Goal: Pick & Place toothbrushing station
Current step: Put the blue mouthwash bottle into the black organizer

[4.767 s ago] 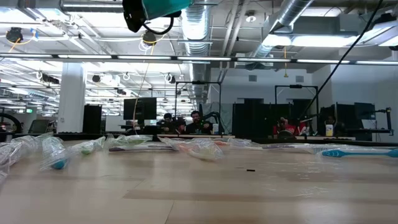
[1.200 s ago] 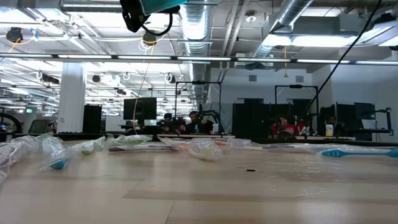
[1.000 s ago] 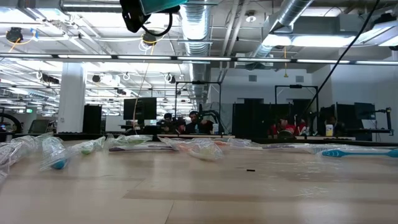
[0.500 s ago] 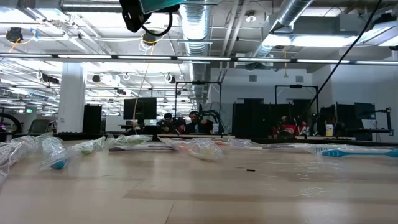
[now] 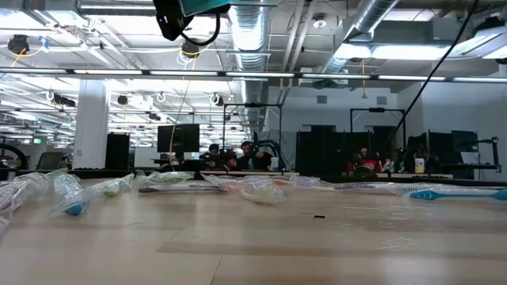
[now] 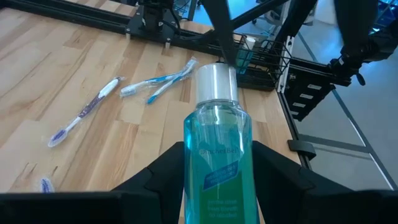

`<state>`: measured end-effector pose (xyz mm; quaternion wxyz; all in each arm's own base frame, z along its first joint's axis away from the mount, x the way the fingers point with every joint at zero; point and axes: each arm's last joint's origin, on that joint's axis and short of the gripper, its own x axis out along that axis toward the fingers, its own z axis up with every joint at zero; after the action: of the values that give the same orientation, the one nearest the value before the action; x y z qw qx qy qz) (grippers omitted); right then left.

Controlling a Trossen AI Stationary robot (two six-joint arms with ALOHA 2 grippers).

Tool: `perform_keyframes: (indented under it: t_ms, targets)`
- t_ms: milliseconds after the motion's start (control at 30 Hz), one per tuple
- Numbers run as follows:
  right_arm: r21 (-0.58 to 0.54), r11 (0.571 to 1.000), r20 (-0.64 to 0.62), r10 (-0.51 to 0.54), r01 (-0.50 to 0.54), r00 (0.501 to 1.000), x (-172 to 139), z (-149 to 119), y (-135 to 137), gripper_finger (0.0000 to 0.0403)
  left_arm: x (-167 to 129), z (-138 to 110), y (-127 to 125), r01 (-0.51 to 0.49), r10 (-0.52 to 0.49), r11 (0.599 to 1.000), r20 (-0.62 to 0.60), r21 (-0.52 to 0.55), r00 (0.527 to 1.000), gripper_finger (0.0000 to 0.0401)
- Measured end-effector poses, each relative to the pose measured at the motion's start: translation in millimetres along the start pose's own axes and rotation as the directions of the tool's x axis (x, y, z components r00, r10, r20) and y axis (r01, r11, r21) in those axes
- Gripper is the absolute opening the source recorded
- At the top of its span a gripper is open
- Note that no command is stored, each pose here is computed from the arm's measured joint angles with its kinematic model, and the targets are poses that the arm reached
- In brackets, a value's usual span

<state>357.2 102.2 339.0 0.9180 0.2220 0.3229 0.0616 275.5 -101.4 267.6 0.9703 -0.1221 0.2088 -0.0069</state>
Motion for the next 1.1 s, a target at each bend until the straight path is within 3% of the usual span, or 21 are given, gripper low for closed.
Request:
perform_keyframes:
  t_ms: [267,1100]
  targets:
    - [0.003,1.000,-0.023,-0.027,0.027,0.999,2,-2,-4,0.0285,0,0,0,0.010,-0.010,1.000,-0.001,-0.001,1.000,0.0150]
    - [0.057,0.997,-0.027,-0.060,0.061,0.998,2,2,-15,0.0286,0,6,-2,0.027,-0.026,1.000,0.055,-0.003,0.998,0.0149]
